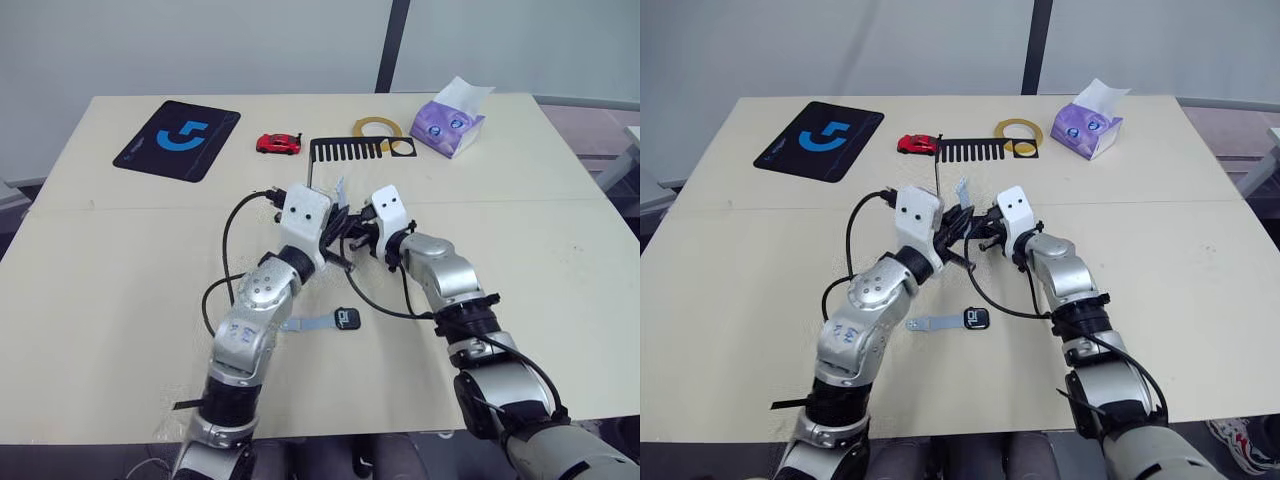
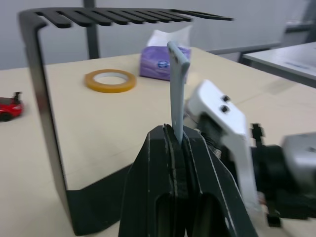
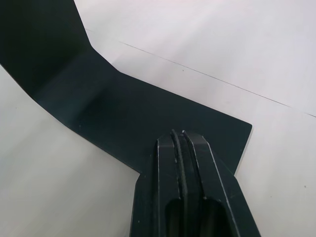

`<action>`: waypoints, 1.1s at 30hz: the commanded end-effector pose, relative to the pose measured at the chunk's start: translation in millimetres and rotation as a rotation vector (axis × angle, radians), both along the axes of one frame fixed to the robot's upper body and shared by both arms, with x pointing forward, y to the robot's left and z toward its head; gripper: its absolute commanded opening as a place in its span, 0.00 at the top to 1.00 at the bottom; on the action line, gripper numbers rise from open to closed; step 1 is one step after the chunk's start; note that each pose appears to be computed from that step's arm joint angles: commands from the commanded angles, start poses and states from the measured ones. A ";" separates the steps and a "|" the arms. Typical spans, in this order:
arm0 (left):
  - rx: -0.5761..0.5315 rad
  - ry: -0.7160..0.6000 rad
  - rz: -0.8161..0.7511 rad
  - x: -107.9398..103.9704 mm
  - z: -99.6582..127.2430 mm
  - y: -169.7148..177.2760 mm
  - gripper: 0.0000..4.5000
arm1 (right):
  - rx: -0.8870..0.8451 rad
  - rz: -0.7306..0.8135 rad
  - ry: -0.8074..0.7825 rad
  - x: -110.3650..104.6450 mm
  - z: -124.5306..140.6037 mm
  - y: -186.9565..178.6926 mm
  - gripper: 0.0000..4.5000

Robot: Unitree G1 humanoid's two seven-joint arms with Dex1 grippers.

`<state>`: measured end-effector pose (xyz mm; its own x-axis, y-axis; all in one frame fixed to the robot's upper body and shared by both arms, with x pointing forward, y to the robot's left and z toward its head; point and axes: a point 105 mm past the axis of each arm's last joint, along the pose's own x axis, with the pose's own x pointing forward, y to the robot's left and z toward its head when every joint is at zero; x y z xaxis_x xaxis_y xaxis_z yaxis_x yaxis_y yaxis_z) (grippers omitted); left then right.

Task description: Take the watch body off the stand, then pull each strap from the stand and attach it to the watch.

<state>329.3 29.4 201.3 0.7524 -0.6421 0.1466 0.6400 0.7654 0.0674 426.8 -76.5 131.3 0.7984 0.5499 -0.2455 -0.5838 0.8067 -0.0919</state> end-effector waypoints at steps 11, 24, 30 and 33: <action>-0.074 0.081 -0.636 -51.0 30.6 29.3 0.99 | 0.169 0.090 -0.348 -33.4 69.1 -21.9 1.00; 0.038 0.145 -0.878 -53.2 17.9 34.0 1.00 | 0.224 0.319 -0.168 -169.7 93.1 -63.7 0.71; 0.074 0.129 -0.964 -53.2 21.1 20.9 1.00 | 0.437 0.395 -0.120 -193.5 110.3 -42.3 0.06; 0.080 0.139 -0.962 -49.5 19.4 17.2 1.00 | 0.506 0.414 -0.086 -197.9 113.4 -30.9 0.00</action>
<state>278.3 48.4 217.8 -0.0859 -0.9960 0.0232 0.9951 -0.0869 -0.0462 238.2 -118.1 234.2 0.5378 0.8322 0.1347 -0.8393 0.5134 0.1787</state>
